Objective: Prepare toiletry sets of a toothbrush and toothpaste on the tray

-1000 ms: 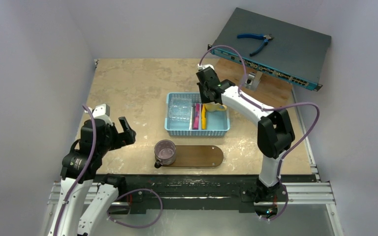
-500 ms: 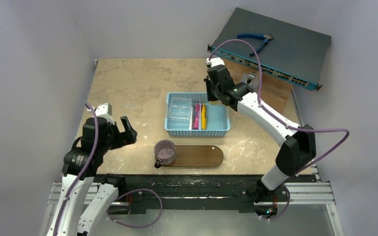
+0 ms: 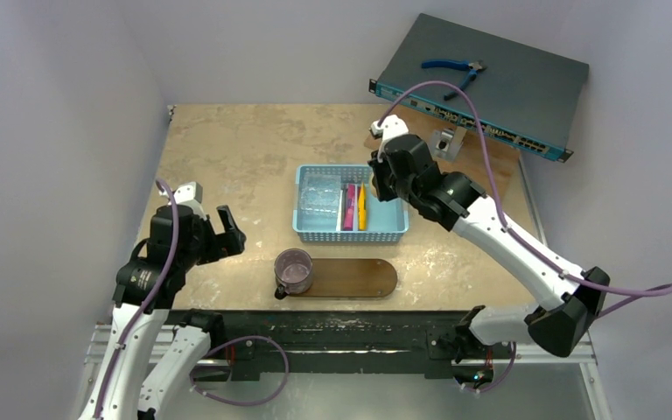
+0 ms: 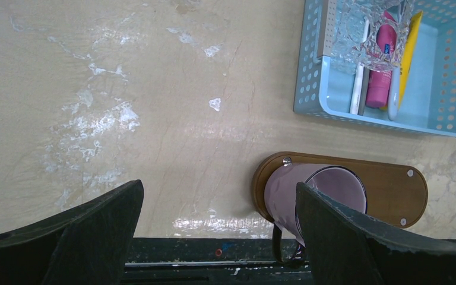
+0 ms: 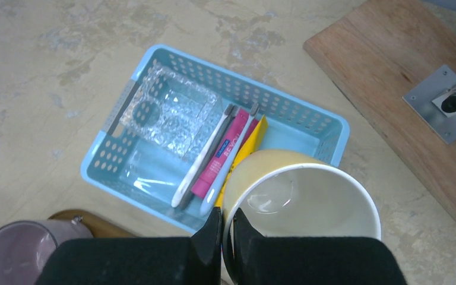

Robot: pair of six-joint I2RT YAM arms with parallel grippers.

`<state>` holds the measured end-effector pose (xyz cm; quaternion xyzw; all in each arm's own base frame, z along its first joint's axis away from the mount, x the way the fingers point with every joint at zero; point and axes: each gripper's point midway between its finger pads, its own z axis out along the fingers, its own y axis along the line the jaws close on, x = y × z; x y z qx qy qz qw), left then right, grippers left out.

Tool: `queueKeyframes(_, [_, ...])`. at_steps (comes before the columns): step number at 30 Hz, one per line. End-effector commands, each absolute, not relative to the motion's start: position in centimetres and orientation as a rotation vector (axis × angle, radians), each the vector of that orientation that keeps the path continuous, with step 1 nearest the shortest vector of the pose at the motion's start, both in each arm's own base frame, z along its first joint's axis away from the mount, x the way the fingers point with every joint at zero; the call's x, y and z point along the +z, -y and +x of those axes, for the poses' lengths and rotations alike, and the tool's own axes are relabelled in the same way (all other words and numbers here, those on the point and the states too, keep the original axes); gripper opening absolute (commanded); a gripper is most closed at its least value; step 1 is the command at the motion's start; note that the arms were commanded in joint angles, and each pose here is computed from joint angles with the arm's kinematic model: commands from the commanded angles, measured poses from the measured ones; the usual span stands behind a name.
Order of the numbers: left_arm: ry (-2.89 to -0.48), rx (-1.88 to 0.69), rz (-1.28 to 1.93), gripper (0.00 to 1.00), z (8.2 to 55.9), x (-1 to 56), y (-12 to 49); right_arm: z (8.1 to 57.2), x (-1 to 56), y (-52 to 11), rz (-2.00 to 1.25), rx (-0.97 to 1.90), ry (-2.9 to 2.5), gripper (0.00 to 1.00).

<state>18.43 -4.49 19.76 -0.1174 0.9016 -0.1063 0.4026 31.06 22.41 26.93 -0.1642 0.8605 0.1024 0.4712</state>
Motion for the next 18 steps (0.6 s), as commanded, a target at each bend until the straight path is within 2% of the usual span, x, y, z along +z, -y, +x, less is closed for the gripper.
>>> queueKeyframes(1, [-2.232,-0.285,-0.262,1.00,19.0,20.7,4.8,28.8,27.8,-22.6,-0.479,0.263,-2.071,0.00])
queueKeyframes(18, [-2.306,-0.474,-0.130,1.00,18.1,20.9,7.9,20.7,21.7,-24.8,-0.591,0.324,-2.270,0.00])
